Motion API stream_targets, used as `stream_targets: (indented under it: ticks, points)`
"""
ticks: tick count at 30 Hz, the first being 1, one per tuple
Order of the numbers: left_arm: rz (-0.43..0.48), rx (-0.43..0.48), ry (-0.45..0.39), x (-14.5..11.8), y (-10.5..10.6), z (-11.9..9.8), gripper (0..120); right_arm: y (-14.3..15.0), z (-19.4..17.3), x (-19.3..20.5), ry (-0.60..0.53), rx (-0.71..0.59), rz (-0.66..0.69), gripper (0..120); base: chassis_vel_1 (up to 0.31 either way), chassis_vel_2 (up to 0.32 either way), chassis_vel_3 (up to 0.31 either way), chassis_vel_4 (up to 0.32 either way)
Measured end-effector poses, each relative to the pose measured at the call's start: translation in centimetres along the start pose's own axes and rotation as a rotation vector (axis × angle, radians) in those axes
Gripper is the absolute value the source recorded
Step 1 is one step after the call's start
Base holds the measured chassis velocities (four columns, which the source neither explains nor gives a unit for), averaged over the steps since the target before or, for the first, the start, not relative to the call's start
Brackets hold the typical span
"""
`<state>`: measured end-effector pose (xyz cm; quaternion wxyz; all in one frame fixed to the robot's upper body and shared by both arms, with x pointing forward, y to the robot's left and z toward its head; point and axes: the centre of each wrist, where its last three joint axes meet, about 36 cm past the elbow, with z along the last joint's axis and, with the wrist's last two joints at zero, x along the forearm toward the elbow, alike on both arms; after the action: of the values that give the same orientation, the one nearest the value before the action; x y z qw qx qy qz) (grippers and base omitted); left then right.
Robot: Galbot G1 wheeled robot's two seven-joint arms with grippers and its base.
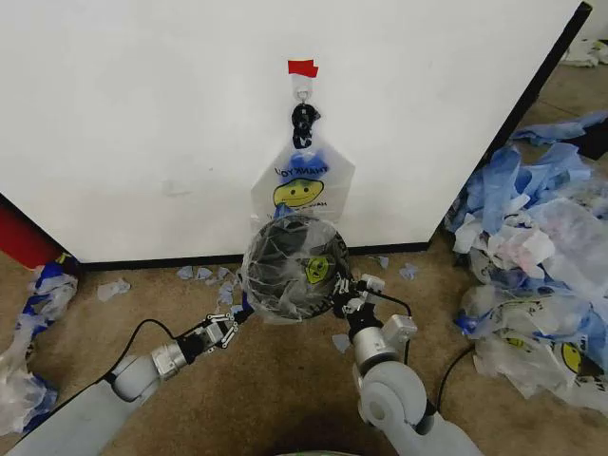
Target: Pick up the garbage bag from the wall and place it over the trash bin.
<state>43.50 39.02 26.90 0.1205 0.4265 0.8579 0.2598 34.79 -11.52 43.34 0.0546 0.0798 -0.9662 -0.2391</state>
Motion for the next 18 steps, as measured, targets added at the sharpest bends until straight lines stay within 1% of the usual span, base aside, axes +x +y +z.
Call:
stream_targets:
  ticks: [5, 12, 18]
  points:
    - [0.007, 0.008, 0.0, 0.0, -0.6, 0.2, 0, 0.2, -0.1, 0.3, -0.003, -0.008, -0.001, 1, 0.0, 0.0, 0.0, 0.0]
    - [0.01, 0.011, -0.006, -0.4, -0.9, 0.2, 0, 0.0, -0.3, 0.5, -0.007, -0.009, 0.004, 1, 0.0, 0.0, 0.0, 0.0]
    - [0.014, 0.017, -0.001, -0.2, -1.2, 0.4, 0, 0.0, -0.3, 0.4, -0.01, -0.009, 0.004, 1, 0.0, 0.0, 0.0, 0.0]
